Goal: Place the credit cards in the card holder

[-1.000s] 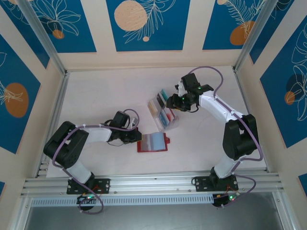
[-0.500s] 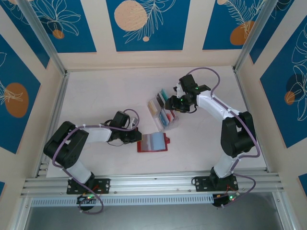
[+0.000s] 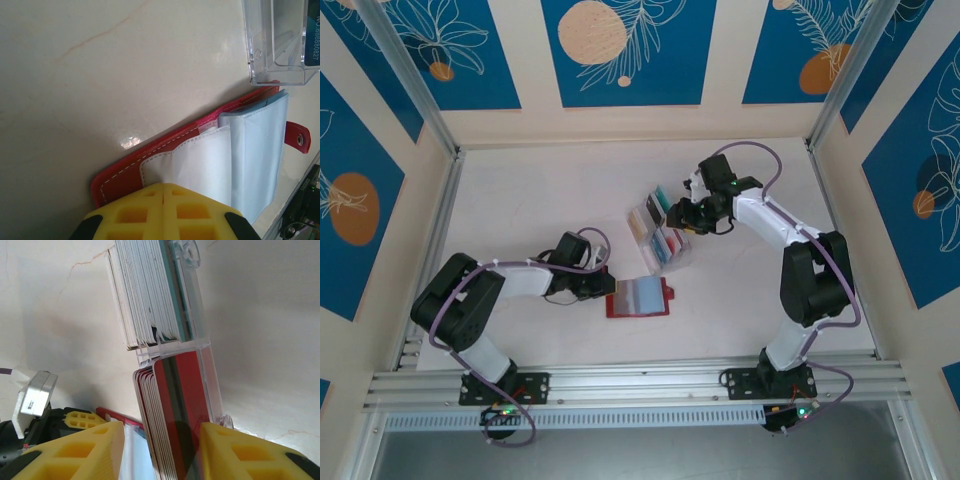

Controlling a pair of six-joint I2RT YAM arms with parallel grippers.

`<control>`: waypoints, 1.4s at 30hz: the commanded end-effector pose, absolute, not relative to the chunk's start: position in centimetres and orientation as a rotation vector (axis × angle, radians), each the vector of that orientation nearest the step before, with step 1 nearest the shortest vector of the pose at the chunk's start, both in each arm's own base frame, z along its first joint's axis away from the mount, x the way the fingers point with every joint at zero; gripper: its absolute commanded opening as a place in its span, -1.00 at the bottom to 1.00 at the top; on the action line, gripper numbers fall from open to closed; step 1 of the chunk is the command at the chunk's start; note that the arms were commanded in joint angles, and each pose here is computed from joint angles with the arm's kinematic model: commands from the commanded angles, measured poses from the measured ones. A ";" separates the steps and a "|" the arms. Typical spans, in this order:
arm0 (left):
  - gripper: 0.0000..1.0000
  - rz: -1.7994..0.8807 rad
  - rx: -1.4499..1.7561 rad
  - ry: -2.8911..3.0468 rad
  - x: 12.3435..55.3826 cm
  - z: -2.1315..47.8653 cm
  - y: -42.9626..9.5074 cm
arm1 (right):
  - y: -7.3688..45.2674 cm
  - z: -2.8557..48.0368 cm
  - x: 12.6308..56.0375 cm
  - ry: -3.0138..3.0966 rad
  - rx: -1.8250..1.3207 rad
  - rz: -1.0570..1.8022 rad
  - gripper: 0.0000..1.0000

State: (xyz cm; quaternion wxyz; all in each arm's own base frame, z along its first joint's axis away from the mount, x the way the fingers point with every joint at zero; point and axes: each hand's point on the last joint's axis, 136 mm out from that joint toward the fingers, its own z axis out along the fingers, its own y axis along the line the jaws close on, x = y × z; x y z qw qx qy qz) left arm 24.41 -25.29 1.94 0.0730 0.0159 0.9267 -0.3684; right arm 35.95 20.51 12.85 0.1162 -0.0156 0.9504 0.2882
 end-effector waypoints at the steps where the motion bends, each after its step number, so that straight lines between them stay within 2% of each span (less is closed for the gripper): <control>1: -0.94 -0.967 -0.014 2.902 22.7 -1.7 -23.4 | 20.8 14.5 35.2 2.745 -0.075 0.926 -0.13; 42: -0.95 -0.967 -0.013 2.904 22.7 -1.6 -23.4 | 19.2 15.5 35.6 2.729 -0.027 0.862 -0.75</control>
